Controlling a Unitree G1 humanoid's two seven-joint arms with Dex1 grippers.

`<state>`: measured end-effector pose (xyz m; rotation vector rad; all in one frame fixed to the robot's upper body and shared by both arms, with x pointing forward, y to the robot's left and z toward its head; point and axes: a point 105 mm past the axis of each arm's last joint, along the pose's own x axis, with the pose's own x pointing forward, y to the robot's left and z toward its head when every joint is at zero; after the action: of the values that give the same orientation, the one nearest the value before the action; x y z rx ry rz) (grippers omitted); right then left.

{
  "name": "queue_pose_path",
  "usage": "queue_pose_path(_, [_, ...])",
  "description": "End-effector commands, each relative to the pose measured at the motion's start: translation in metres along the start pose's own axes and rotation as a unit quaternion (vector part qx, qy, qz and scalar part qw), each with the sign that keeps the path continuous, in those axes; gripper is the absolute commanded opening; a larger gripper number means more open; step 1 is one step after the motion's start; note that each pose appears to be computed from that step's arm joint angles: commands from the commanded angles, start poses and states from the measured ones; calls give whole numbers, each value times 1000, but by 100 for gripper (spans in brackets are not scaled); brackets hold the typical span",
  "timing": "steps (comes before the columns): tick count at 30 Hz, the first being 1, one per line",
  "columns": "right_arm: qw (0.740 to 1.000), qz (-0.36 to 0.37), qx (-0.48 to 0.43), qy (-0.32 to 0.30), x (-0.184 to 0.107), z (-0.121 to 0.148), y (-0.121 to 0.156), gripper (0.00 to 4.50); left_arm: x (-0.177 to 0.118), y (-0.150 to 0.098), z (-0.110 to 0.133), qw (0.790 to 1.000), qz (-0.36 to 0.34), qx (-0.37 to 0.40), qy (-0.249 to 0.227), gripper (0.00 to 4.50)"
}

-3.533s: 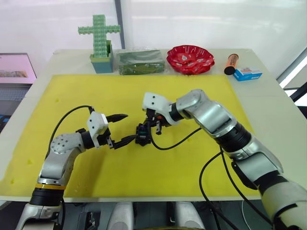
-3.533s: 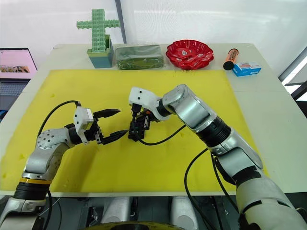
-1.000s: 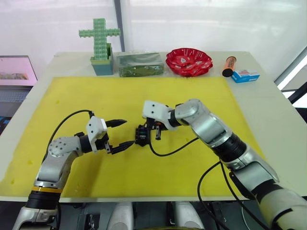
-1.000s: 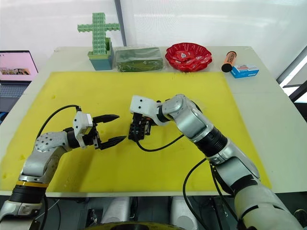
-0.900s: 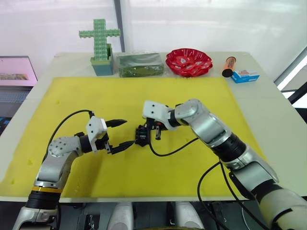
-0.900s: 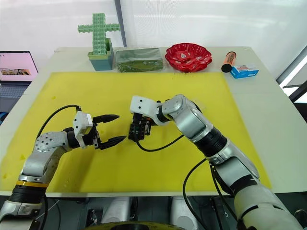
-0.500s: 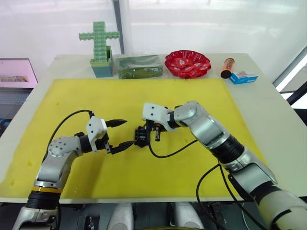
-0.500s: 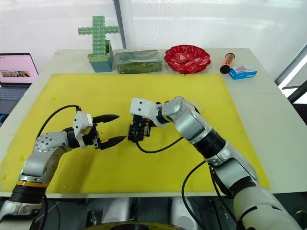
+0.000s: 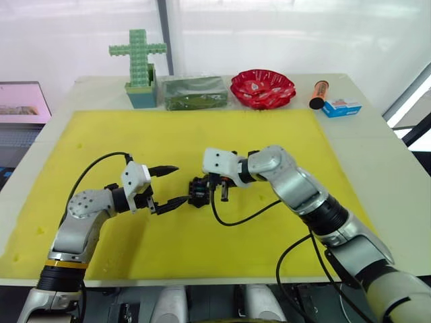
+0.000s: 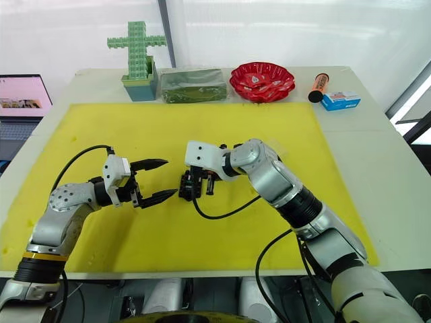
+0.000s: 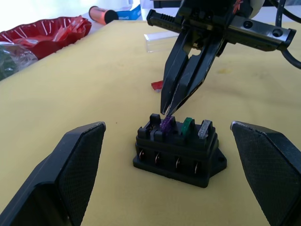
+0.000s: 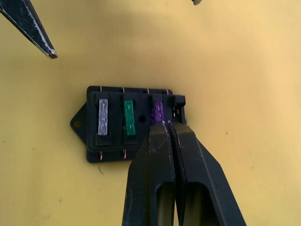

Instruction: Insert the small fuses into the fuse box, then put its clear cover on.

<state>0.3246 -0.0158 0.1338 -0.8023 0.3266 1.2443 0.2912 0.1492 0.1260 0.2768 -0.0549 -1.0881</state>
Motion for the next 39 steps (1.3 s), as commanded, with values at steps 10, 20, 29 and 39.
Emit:
queue_pose_path(10, [996, -4, 19, -88, -23, 47, -6, 2, 0, 3, 10, 1000, -2, 20, -9, 450])
queue_pose_path(20, [985, -34, 49, -162, -60, 68, -21, 2, 1, 4, 13, 1000, -11, 26, -11, 450])
queue_pose_path(29, [976, -81, 114, -167, -114, 10, -34, 48, -6, 8, 16, 999, -14, 40, -12, 450])
queue_pose_path(39, [950, -35, 296, -95, -175, -93, -17, 379, -11, 10, 18, 999, -20, 46, -12, 450])
